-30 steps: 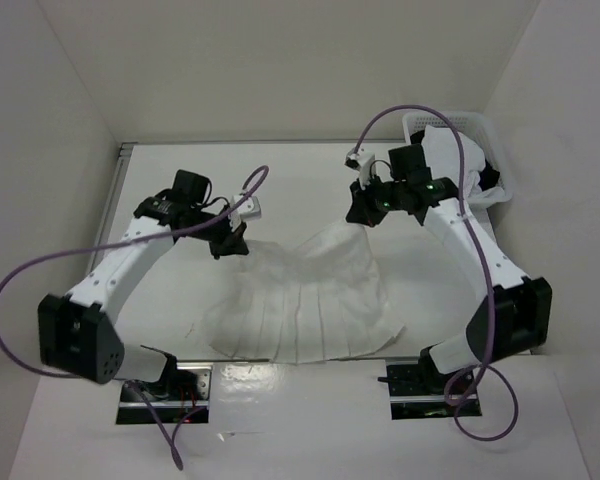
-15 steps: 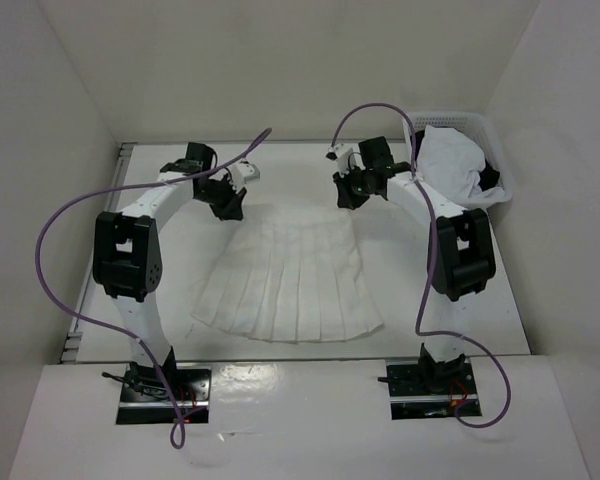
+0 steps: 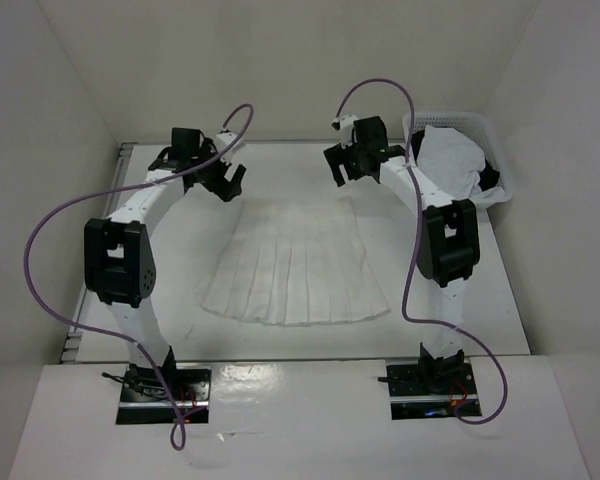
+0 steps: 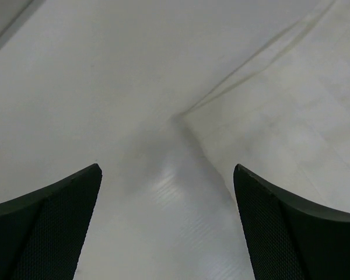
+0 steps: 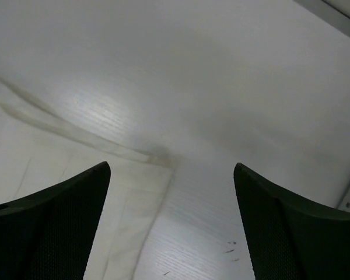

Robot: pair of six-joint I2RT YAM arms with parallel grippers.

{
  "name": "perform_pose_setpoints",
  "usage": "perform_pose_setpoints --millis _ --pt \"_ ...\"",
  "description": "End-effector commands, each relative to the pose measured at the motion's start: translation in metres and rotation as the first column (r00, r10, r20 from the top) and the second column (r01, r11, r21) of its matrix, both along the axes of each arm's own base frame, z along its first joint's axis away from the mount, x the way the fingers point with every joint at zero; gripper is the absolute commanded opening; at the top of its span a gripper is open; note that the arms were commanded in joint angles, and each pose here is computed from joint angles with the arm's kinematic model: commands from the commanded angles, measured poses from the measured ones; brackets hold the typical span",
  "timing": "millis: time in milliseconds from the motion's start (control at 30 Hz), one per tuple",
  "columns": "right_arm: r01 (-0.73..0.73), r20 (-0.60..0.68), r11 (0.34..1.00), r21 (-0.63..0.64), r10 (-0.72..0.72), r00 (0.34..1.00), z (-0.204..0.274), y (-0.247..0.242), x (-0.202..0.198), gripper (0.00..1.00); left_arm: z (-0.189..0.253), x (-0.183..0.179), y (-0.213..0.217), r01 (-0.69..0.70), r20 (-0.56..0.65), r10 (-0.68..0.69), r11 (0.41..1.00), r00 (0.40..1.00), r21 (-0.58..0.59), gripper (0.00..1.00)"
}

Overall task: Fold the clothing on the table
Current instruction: Flatten the skirt out

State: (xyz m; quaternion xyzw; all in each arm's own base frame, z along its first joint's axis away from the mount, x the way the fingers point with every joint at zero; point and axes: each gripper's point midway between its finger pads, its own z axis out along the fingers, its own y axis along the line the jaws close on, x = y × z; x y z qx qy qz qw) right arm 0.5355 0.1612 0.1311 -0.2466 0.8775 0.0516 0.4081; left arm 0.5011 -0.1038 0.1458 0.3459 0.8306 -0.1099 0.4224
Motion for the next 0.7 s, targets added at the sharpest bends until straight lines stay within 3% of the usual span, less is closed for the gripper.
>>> perform_pose_setpoints --millis 0,67,167,333,467,667 --pt "0.211 0.189 0.975 0.069 -0.220 0.957 0.082 -0.027 0.012 0.92 0.070 0.004 0.033 -0.178 0.150 0.192 0.979 0.970 -0.102 0.99" --pt "0.209 0.207 0.975 0.079 -0.222 0.953 0.098 -0.030 0.001 0.96 0.083 -0.012 0.038 -0.199 0.159 0.218 0.972 0.963 -0.127 0.99" --pt "0.076 0.159 0.993 0.093 -0.090 0.983 0.114 -0.015 -0.044 0.99 0.090 -0.048 0.040 -0.226 0.079 0.238 0.964 0.968 -0.140 0.99" --pt "-0.017 0.035 0.999 0.047 0.015 0.999 0.078 -0.007 -0.113 0.99 0.101 -0.104 0.041 -0.256 0.024 0.263 0.951 0.964 -0.171 0.99" --pt "0.018 -0.049 1.000 -0.022 -0.019 0.999 0.055 -0.023 -0.141 0.99 0.097 -0.135 0.040 -0.255 0.005 0.260 0.950 0.965 -0.180 0.99" --pt "-0.041 -0.235 0.999 0.013 0.043 0.971 0.025 -0.013 -0.190 0.99 0.079 -0.173 0.011 -0.173 -0.169 0.143 0.968 0.975 -0.181 0.99"
